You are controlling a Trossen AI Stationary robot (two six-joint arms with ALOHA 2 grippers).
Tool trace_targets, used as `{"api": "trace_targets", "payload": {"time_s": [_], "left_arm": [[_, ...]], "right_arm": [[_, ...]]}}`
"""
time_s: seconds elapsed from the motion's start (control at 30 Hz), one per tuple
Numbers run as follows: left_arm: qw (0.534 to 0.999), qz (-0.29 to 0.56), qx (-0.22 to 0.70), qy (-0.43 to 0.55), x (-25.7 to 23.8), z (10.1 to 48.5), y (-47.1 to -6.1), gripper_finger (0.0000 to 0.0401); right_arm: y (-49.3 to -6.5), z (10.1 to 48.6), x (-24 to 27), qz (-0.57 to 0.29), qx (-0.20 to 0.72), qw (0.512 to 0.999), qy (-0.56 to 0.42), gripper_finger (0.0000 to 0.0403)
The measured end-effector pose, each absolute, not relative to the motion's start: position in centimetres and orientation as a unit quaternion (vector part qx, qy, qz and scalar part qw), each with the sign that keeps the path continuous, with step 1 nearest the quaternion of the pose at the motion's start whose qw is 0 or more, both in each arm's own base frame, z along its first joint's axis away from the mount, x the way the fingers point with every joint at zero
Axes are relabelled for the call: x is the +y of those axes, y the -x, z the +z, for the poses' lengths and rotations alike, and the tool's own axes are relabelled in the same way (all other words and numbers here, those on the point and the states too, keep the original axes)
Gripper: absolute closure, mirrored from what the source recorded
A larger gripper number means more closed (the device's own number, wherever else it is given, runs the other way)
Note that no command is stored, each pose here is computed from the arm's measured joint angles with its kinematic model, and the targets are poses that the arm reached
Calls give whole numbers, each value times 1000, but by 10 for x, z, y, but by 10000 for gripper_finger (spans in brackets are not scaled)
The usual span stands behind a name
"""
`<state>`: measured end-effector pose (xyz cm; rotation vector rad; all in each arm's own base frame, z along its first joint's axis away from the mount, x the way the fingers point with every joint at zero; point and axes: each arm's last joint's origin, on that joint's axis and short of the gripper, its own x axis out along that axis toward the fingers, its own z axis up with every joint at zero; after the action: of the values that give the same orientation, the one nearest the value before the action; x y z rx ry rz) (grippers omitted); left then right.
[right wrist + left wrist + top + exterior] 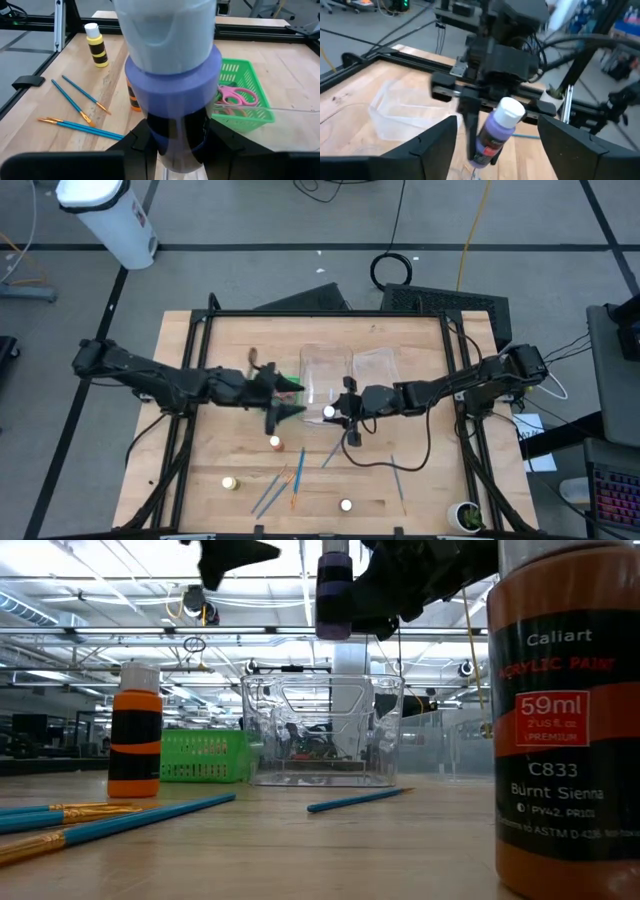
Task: Pick & Place Paint Supplies
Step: Put the violet paint bottle into the transparent bin
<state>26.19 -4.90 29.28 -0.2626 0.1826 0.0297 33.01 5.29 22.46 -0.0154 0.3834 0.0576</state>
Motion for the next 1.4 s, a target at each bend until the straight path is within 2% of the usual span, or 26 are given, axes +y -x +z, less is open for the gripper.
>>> {"api": "trace_targets", "payload": {"time_s": [0.4,0.8,0.9,1.2,1.27,1.4], "left_arm": [[990,9,120,69,-63,288,-318,102],[988,41,141,48,-58,279,-324,108],[988,39,144,33,-58,278,-324,136],[988,36,149,26,-58,277,-324,269],[988,37,149,17,-58,278,-324,283],[987,54,148,5,-56,279,-322,284]], "right_arm": [[-330,223,47,20,198,980,9,300],[-331,224,47,20,195,981,9,300],[-331,224,47,20,194,981,9,302],[-331,224,46,17,194,981,6,299],[-331,224,46,17,194,981,3,300],[-330,223,46,11,199,980,-11,287]]}}
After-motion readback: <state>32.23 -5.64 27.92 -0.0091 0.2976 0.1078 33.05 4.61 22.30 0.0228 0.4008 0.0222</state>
